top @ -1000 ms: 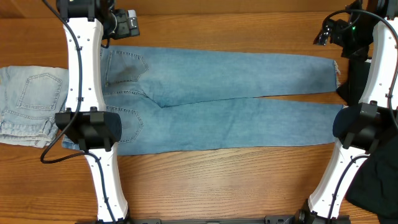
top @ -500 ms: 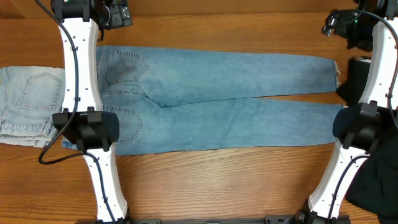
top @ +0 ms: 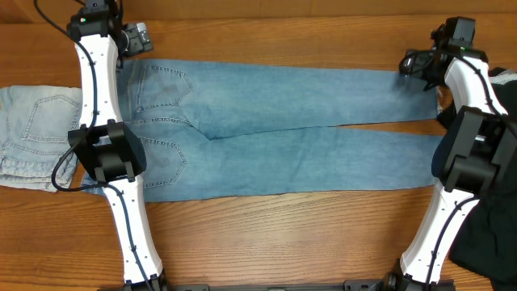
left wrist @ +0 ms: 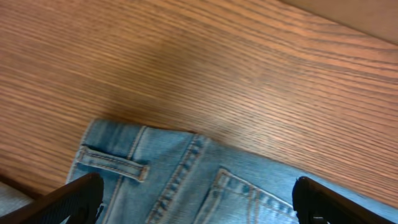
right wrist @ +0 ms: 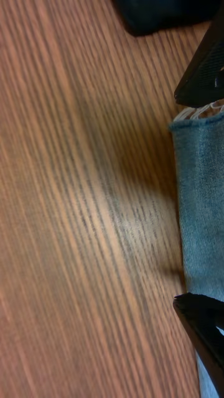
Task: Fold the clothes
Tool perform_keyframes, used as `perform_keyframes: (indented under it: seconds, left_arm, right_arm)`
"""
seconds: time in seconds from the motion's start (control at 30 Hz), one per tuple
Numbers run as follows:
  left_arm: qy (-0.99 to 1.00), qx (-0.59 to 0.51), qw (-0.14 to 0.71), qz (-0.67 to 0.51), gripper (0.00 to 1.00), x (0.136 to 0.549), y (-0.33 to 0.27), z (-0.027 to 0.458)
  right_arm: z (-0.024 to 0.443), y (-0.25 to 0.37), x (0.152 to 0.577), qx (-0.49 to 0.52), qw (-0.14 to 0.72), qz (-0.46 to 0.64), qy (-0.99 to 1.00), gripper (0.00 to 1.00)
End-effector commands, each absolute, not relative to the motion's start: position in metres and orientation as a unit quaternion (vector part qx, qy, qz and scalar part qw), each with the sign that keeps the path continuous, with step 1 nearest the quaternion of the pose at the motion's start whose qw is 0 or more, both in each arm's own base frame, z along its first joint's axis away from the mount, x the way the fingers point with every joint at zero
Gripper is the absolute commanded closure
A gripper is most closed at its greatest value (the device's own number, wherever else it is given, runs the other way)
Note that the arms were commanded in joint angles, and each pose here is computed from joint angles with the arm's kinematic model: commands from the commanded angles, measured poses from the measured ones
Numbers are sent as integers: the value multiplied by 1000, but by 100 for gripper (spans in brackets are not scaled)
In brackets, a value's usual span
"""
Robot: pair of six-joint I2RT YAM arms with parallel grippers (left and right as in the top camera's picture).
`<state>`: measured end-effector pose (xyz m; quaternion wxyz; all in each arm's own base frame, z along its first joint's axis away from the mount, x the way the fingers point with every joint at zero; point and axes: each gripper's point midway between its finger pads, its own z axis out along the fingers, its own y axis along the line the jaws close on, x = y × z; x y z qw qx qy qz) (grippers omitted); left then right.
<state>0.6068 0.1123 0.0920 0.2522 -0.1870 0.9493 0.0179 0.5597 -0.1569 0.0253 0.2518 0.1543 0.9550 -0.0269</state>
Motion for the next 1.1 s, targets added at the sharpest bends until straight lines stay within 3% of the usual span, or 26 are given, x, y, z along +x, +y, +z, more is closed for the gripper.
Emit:
perform_keyframes:
  seconds: [0.0,0.13,0.27,0.53,0.77,0.97,1.07]
  left_arm:
    - [948,-187,256,26,0,607,120,94]
    - [949,-187,252,27,0,606,120,93]
    - [951,-193,239,28,0,599,126,88]
    - [952,-207,225,33,0,594,143,70]
    - [961,-198,195,-11,0,594,150,12]
    - [958,-172,228,-8,1,610,151,17]
    - [961,-167,221,-9,53,607,149,16]
  right_arm:
    - [12,-157,548,155,237,-32,959,0]
    - [-1,-149,536,154,213,-17,965,2]
    - [-1,-148,537,153,213,-14,965,21]
    - [-2,-147,536,152,212,-11,965,20]
    - [-2,-143,537,150,213,-1,965,20]
    - [-2,-143,536,150,210,-1,966,20]
    - [-2,-143,536,150,210,-1,966,25]
